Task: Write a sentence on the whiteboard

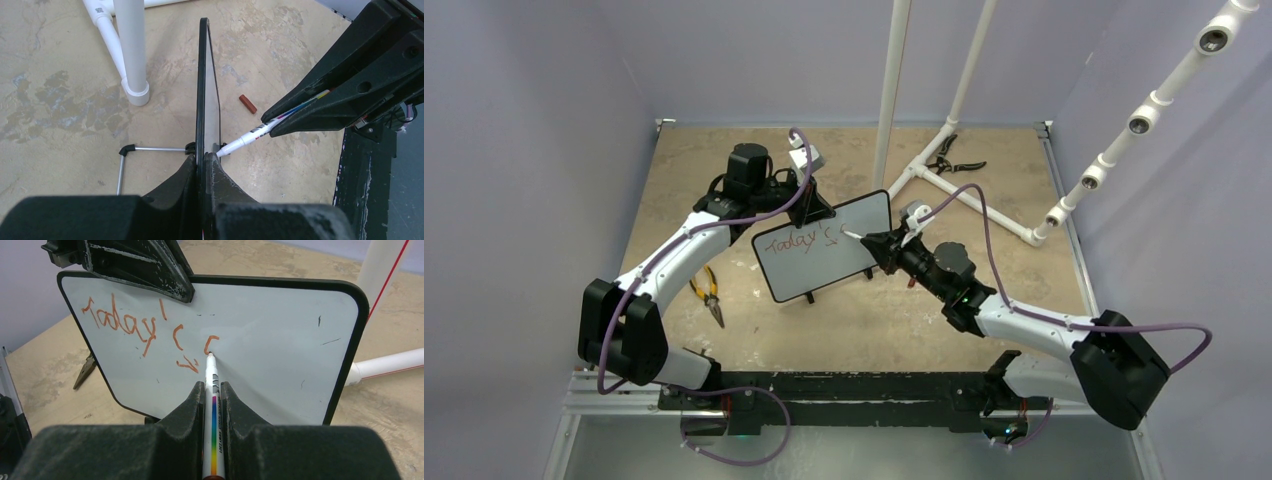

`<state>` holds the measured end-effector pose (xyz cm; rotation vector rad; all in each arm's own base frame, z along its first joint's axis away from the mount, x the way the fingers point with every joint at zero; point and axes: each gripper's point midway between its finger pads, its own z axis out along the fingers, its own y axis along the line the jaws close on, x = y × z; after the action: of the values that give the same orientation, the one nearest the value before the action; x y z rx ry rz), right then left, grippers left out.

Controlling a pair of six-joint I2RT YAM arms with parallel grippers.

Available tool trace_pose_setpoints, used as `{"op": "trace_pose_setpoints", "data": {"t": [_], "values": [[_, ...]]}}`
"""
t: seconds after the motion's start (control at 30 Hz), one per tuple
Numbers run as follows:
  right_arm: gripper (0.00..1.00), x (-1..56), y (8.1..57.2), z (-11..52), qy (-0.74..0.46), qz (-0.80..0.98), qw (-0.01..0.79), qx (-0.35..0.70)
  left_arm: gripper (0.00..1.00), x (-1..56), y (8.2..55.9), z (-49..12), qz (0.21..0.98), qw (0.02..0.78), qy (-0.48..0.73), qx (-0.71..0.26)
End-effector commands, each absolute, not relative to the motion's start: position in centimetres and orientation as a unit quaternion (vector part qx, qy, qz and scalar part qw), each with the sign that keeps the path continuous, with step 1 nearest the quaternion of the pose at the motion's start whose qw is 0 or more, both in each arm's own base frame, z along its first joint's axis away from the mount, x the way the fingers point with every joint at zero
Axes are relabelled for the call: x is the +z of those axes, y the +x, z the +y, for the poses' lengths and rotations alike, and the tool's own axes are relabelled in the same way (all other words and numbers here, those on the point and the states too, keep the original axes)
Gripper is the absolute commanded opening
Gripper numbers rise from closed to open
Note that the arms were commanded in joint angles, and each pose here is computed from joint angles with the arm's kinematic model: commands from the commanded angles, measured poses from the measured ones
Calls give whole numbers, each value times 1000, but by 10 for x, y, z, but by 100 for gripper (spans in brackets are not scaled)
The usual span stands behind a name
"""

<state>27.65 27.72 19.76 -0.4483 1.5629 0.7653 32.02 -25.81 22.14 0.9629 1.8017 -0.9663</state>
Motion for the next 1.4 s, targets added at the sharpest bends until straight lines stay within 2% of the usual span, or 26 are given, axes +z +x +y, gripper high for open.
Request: {"op": "trace_pose_setpoints", "data": {"t": [0.0, 0.5, 1.0, 1.37], "values": [[0, 216, 292, 263, -160, 672, 657, 303, 0, 220, 311, -262, 713, 421, 400, -394], [0, 238, 292, 263, -155, 650, 676, 312, 0, 220, 310, -262, 712, 420, 400, -396], [0, 198, 286, 264, -166, 689, 635, 308, 0, 221, 310, -262, 711, 422, 400, -394], [0, 189, 287, 260, -161, 699, 629, 299, 0, 221, 310, -262, 711, 422, 401, -394]]}}
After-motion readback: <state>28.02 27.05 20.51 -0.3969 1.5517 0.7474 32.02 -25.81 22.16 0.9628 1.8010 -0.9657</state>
